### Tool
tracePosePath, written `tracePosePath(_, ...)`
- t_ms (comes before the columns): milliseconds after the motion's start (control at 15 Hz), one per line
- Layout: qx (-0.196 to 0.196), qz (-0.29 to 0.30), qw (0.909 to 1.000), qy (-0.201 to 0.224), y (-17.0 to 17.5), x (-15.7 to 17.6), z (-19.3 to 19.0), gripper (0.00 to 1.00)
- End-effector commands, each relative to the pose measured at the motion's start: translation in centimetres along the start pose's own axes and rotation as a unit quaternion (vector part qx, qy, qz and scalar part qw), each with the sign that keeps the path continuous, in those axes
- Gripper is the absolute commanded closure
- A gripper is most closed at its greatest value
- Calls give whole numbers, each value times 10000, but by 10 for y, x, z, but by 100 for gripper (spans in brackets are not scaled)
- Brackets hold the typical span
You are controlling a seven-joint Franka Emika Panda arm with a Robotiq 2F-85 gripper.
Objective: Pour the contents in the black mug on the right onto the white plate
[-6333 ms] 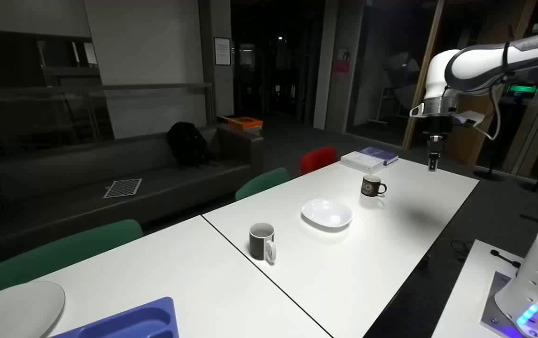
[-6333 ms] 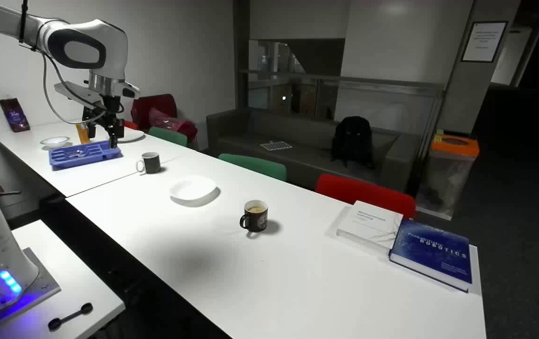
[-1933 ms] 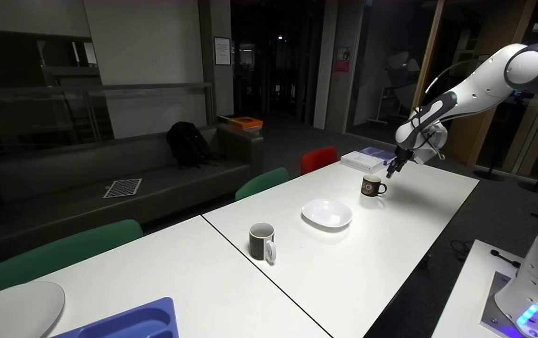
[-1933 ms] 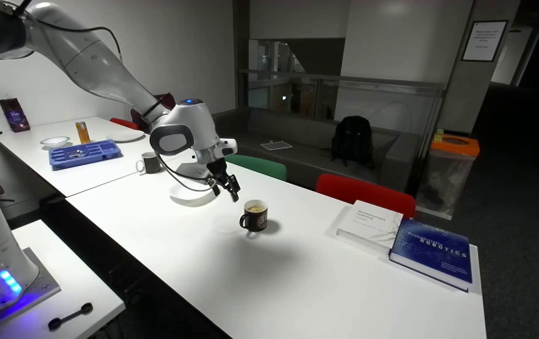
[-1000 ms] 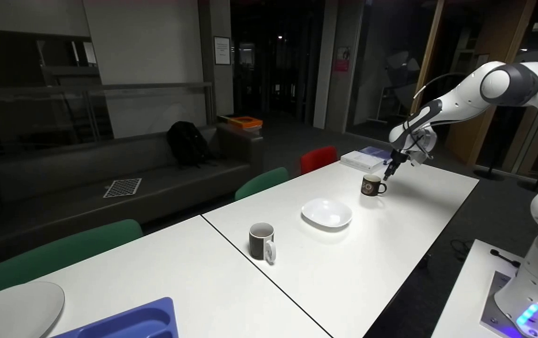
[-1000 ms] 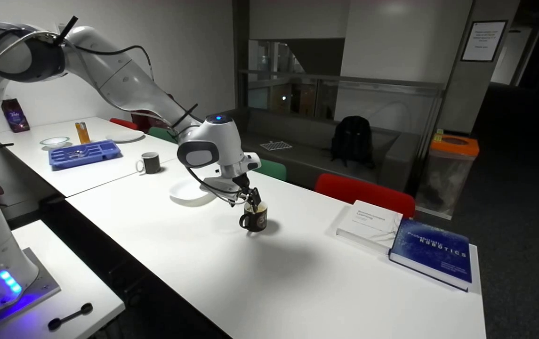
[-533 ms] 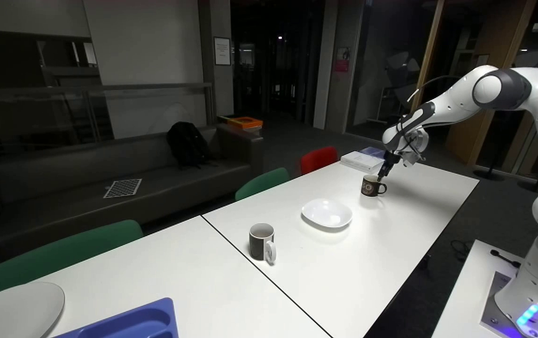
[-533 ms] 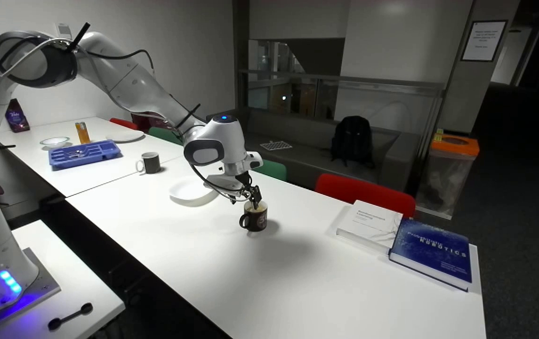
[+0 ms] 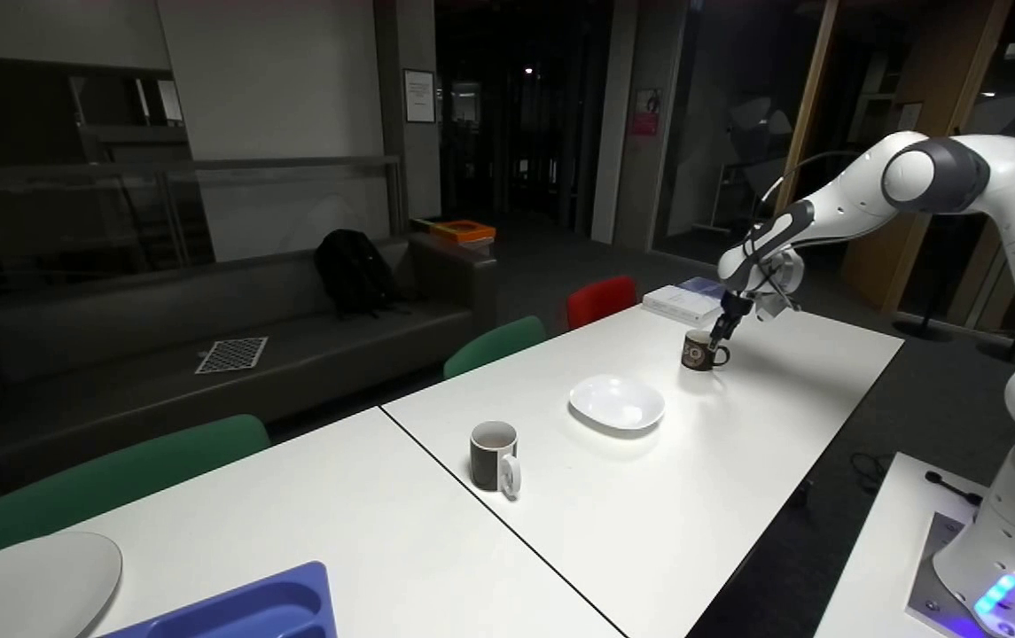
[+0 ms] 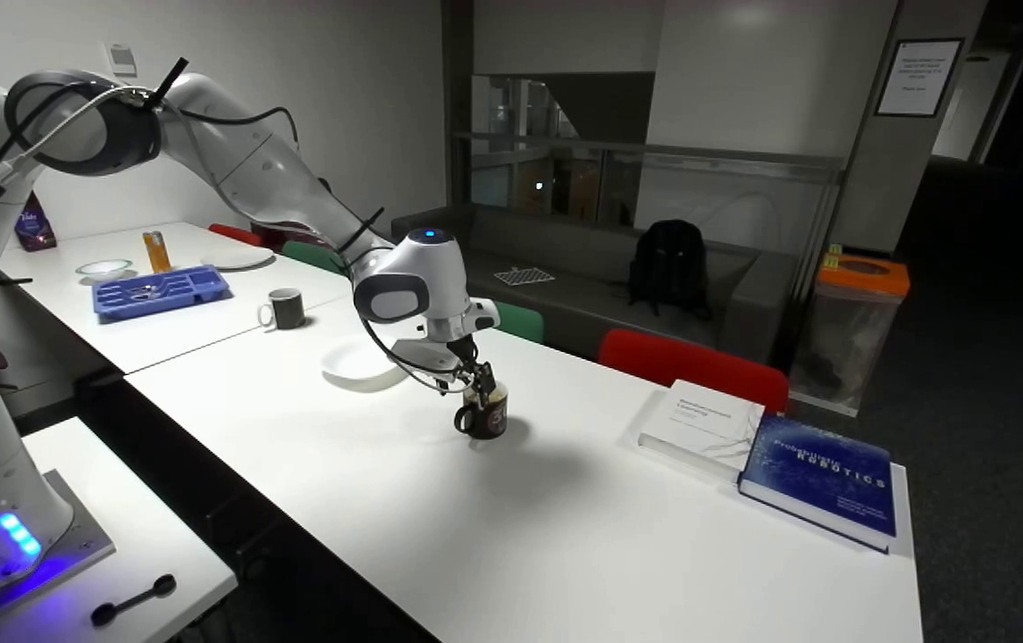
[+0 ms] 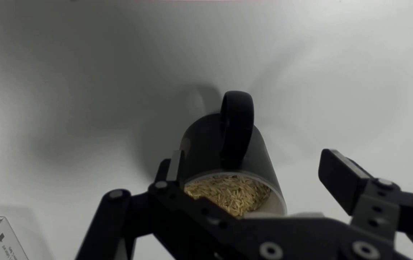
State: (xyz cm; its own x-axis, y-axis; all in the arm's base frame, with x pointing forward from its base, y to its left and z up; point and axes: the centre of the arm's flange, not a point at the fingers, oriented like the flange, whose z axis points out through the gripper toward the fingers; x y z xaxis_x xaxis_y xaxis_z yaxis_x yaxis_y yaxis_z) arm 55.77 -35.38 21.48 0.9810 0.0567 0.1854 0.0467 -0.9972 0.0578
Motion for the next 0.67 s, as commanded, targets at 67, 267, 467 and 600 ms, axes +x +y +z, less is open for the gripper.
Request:
tracePosePath(67, -43, 56, 9999, -115, 4, 6, -2, 0)
tracePosePath(267, -31, 70, 9999, -137, 4, 9, 1, 0)
tracePosePath(467, -20, 78, 9998, -174, 4, 7, 4, 0)
tracePosePath(600, -8, 87, 9997, -207, 4, 5, 7, 0)
